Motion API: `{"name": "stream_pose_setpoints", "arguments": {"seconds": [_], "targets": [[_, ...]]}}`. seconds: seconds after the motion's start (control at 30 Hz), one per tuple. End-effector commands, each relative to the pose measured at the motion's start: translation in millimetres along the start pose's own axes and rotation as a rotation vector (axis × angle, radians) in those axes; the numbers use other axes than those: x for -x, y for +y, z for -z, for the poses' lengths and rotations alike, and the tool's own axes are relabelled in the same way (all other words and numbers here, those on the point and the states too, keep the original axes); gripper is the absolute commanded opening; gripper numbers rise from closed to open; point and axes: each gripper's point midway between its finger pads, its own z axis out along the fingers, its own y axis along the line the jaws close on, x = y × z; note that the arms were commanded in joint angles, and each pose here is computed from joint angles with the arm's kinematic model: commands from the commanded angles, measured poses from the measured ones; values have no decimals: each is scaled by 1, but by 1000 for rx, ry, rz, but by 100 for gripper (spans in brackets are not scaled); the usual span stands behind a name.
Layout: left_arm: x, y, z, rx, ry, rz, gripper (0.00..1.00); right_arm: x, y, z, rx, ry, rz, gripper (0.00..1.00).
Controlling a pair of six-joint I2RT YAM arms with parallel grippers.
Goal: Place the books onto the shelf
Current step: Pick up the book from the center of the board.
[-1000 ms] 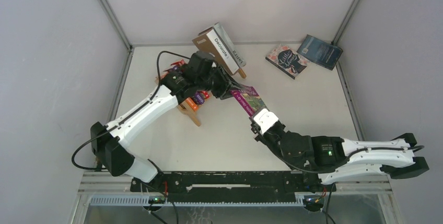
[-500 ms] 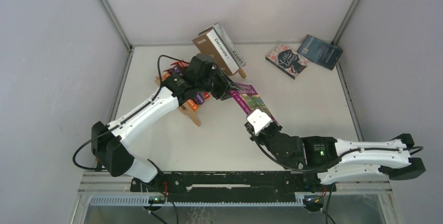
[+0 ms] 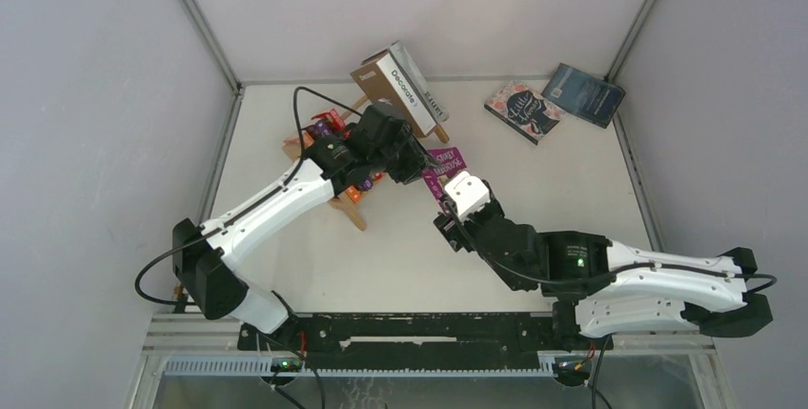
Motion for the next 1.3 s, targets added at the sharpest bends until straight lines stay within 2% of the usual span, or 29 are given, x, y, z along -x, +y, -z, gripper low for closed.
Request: {"name": "stream_pose_setpoints", "arguments": {"seconds": [0.0,0.17,0.6,0.9,1.0,1.13,1.17,1.27], "targets": [[23,-61,30,-158,-103,-22,0,8,12,-3,42,15,-36,64],[27,-70,33,-157,-113,-36,0,0,20,-15,30,61,-5,65],[29,-71,51,-141,-132,-84,0,-7,7,-39,-86,138,60,66],[30,-75,60,-140,-149,-101,0,-22,0,-48,-88,201,64,63],[30,-77,62,-146,-153,-100,0,-26,0,-50,-86,216,55,57],[29,-80,65,-153,-156,-101,0,-29,2,-54,-78,231,43,44],[30,-80,66,-154,-159,-100,0,-29,1,-55,-77,231,40,38],[30,-80,69,-158,-167,-102,0,-26,2,-57,-64,213,25,10]]}}
